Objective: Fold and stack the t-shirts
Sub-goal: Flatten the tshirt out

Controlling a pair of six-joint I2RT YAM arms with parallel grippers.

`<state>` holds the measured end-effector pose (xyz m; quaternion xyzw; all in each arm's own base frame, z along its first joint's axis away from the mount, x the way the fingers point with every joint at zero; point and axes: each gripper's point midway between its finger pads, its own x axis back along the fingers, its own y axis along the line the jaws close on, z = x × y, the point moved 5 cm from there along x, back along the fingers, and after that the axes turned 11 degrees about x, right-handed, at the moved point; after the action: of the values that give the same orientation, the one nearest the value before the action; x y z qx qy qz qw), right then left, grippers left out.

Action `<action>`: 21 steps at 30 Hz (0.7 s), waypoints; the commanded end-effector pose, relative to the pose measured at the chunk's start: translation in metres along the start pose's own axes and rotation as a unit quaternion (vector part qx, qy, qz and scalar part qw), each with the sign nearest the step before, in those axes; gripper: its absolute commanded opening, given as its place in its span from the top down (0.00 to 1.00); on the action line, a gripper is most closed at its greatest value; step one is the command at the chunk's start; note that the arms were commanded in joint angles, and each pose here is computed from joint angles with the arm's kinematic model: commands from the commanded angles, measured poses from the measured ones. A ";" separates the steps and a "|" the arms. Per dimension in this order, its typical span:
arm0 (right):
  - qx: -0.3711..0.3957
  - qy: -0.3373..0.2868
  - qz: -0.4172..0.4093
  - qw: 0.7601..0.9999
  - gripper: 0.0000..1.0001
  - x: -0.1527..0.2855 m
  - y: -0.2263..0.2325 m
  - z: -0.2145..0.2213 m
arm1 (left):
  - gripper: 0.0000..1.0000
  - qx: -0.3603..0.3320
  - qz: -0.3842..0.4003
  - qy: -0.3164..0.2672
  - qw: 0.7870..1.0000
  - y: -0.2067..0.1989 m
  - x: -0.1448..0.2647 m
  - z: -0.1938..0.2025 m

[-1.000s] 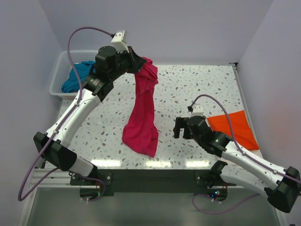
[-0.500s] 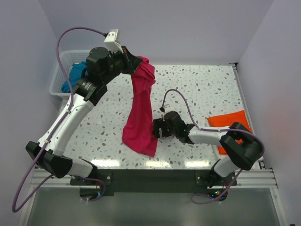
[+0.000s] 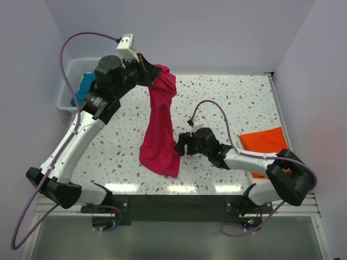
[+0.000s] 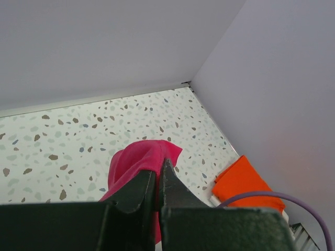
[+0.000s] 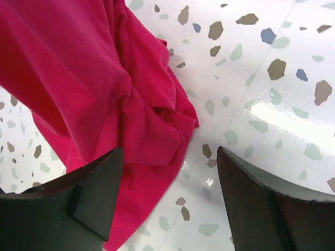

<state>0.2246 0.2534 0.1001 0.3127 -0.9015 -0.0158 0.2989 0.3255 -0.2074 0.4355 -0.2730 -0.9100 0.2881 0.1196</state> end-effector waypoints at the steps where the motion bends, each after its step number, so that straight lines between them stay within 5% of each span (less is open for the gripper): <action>1: 0.015 -0.038 -0.028 0.999 0.27 -0.004 0.012 -0.020 | 1.00 -0.012 0.017 -0.021 1.000 -0.009 0.011 -0.011; 14: 0.027 -0.001 -0.036 0.999 0.37 -0.045 0.016 -0.005 | 1.00 -0.017 0.011 -0.022 1.000 -0.007 0.014 -0.012; 21: 0.021 -0.016 -0.041 0.999 0.62 -0.045 0.021 -0.014 | 1.00 -0.022 0.001 -0.026 0.999 -0.005 0.016 -0.014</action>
<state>0.2347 0.2796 0.0636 0.3363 -0.8796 0.0101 0.3364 0.3243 -0.2054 0.4260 -0.2647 -0.9129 0.2798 0.1351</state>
